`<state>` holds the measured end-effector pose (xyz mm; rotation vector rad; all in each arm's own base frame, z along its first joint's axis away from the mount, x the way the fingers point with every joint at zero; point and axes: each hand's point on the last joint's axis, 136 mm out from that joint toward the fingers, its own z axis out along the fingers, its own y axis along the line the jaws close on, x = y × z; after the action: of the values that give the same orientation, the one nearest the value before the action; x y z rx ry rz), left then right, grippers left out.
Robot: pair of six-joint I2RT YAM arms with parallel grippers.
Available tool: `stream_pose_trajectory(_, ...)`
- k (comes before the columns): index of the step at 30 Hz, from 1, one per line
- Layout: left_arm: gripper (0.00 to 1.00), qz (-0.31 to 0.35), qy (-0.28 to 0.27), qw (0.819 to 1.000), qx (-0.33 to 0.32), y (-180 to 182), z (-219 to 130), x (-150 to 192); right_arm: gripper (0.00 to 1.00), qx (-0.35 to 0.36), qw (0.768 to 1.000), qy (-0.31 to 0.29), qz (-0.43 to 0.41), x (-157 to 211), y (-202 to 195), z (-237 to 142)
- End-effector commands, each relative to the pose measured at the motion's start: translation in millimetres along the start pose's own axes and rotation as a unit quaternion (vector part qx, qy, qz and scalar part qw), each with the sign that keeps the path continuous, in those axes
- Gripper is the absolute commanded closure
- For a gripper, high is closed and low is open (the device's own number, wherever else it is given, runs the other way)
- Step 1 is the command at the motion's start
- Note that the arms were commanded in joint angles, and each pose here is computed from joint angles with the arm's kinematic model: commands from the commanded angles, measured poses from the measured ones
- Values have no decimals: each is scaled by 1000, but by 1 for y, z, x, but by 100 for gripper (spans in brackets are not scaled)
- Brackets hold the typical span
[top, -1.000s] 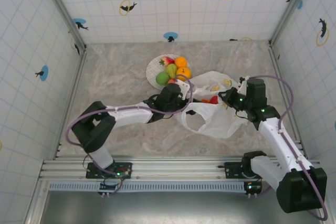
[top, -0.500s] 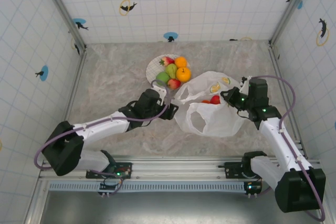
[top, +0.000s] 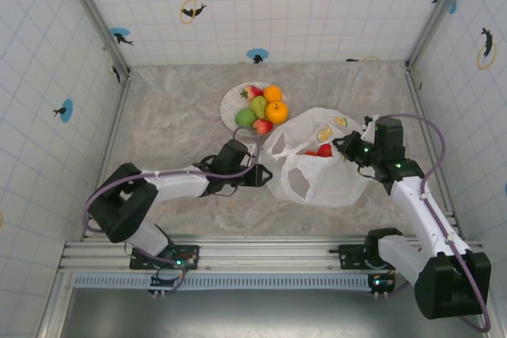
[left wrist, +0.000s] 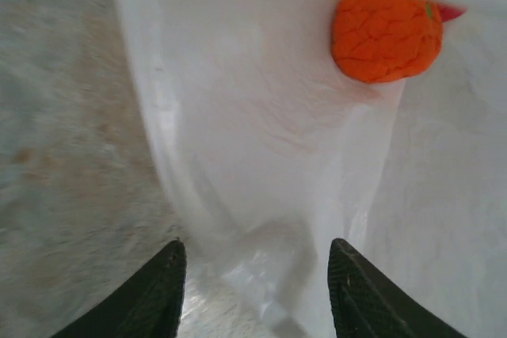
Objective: Place the fruits into the plastic bag
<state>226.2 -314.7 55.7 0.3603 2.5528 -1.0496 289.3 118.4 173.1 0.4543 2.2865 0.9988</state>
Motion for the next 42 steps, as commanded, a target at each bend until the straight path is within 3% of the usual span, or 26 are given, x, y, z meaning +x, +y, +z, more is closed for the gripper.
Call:
stream_pose_trajectory(1, 74, -2, 4, 995, 98, -45, 2, -13, 100, -1, 1000, -13, -22, -10, 8, -5)
stream_pose_trajectory(5, 100, 29, -14, 986, 162, -84, -22, -28, 100, 71, 994, -34, -70, -29, 0, -24)
stream_pose_trajectory(8, 100, 52, -33, 969, 238, -122, -52, -39, 100, 120, 986, -48, -108, -42, 0, -40)
stream_pose_trajectory(11, 100, 59, -38, 960, 270, -139, -64, -45, 100, 147, 979, -57, -128, -51, 0, -50)
stream_pose_trajectory(17, 100, 57, -42, 972, 226, -119, -53, -46, 100, 159, 977, -58, -131, -51, -5, -49)
stream_pose_trajectory(20, 89, 64, -35, 982, 173, -99, -40, -42, 100, 147, 981, -47, -122, -45, -8, -42)
stream_pose_trajectory(23, 73, 77, -34, 987, 139, -87, -39, -41, 100, 138, 982, -45, -119, -44, -6, -39)
stream_pose_trajectory(30, 36, 115, -79, 987, 73, -63, -69, -64, 100, 132, 983, -48, -121, -46, -3, -39)
stream_pose_trajectory(36, 25, 90, -152, 984, 9, -25, -108, -106, 100, 127, 984, -47, -118, -42, -6, -36)
stream_pose_trajectory(42, 23, 42, -189, 977, -85, 28, -120, -151, 100, 117, 986, -46, -113, -42, -5, -33)
